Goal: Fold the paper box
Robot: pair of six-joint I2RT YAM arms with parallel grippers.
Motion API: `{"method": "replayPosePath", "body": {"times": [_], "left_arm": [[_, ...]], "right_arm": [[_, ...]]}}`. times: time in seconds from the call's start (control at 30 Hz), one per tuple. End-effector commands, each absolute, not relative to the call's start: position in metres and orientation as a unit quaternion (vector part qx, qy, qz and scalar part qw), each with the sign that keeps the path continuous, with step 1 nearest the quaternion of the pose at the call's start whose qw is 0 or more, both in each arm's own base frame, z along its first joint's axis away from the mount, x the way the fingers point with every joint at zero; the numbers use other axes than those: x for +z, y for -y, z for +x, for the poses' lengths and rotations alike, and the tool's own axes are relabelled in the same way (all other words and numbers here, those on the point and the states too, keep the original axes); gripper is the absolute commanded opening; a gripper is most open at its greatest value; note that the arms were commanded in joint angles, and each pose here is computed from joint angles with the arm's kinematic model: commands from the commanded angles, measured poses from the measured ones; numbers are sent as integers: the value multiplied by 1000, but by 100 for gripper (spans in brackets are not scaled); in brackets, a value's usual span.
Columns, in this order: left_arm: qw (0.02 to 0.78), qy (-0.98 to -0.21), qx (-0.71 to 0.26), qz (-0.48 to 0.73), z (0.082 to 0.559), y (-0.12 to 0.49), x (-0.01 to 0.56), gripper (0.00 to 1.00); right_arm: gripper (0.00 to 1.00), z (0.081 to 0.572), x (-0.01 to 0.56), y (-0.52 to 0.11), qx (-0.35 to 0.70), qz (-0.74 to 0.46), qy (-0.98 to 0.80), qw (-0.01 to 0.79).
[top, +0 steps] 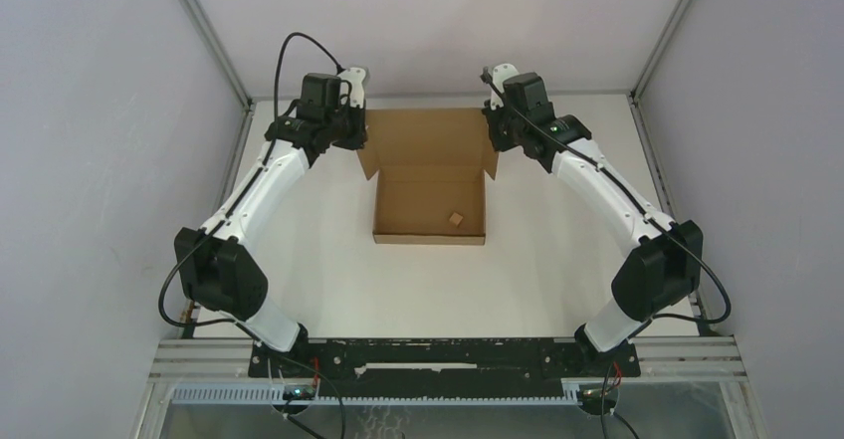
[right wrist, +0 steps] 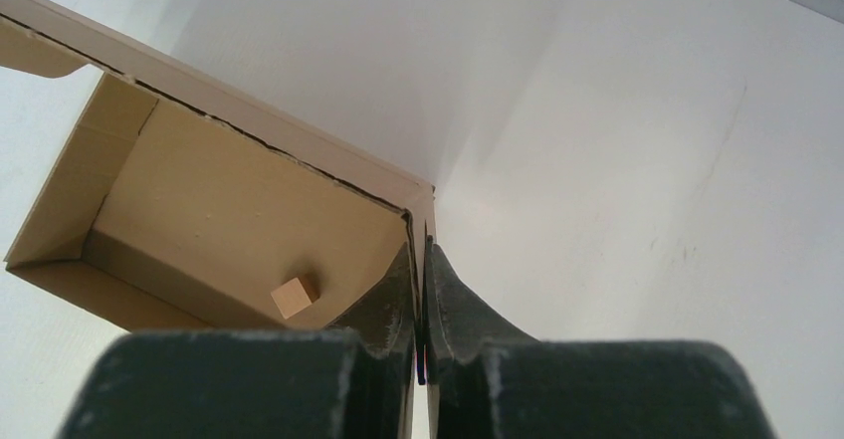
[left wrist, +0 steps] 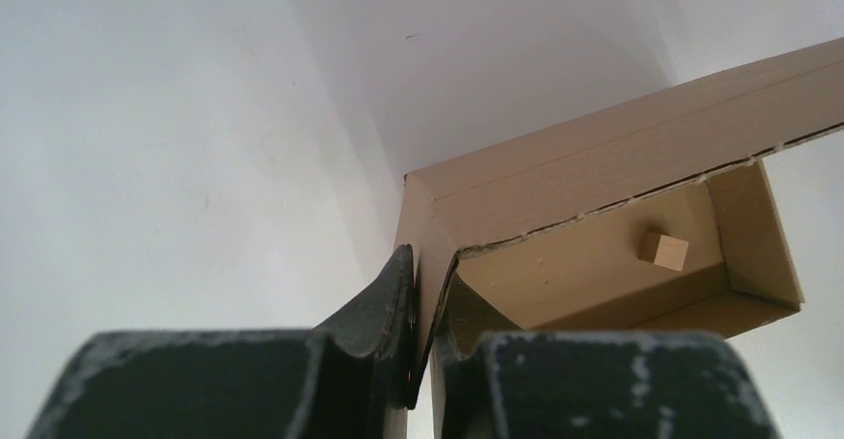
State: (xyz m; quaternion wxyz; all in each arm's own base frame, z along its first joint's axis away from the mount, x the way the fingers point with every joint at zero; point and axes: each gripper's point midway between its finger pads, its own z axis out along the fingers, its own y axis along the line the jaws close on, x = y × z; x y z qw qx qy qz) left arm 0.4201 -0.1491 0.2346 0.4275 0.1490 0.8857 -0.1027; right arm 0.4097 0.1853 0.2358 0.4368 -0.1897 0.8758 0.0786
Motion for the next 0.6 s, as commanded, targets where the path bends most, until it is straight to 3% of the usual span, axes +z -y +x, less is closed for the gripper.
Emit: {"method": "replayPosePath", "body": {"times": [0.0, 0.57], "left_arm": [[474, -863, -131, 113, 425, 152, 283, 13], [461, -870, -160, 71, 431, 172, 287, 11]], "right_arm": [[8, 420, 266, -191, 87, -166, -863, 470], [3, 424, 261, -210, 116, -109, -892, 422]]}}
